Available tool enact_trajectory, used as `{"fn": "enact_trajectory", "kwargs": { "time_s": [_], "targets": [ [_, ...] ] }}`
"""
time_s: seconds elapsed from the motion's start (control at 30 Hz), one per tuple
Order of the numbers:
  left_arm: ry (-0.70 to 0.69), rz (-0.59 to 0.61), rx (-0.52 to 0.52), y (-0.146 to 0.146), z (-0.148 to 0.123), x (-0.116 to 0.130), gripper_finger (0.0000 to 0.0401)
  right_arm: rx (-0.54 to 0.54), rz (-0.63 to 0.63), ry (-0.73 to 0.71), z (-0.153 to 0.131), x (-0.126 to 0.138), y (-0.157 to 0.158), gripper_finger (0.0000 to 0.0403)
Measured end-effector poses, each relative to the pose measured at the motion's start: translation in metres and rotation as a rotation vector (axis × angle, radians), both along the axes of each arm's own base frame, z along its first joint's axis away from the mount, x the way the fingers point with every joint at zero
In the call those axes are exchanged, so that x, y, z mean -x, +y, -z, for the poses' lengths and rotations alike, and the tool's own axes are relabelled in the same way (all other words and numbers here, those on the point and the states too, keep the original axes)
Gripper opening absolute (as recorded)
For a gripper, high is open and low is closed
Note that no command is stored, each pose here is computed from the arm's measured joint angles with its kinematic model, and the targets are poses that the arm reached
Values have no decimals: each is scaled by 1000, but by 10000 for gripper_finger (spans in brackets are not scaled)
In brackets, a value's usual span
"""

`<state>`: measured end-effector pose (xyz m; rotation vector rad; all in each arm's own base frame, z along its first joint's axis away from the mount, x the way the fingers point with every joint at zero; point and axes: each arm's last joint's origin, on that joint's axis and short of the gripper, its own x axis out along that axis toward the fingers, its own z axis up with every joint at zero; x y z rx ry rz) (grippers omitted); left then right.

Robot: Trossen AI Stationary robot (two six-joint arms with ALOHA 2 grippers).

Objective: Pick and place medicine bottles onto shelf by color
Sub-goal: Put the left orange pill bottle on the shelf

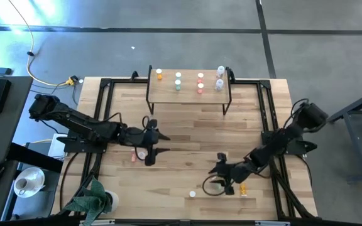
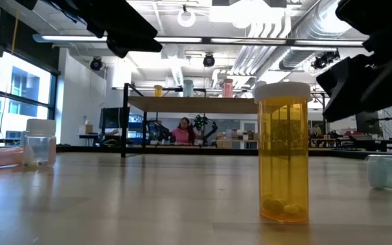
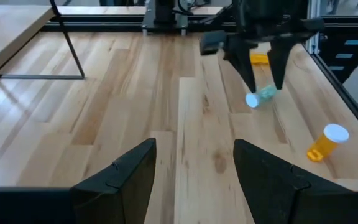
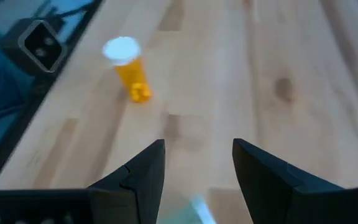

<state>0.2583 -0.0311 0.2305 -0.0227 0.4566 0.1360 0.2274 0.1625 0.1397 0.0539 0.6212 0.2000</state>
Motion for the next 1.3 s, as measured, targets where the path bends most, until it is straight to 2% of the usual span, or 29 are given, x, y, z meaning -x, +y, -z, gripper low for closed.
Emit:
{"fn": "enact_trajectory", "kwargs": {
  "time_s": [0.13, 0.43, 0.8, 1.13, 1.3],
  "targets": [
    [1, 0, 0, 0, 0, 0, 203, -5, -44, -39, 10, -3, 11, 179],
    [8, 0, -1, 0, 1, 0, 203, -45, -54, -110, 29, -17, 25, 179],
    [8, 1, -2, 0, 1, 0, 203, 46, -106, -104, 42, -50, 52, 179],
    [10, 6, -11, 0, 1, 0, 203, 56, -103, -120, 39, -56, 56, 179],
    [11, 9, -18, 0, 1, 0, 203, 53, -77, -130, 50, -58, 57, 179]
  ]
}}
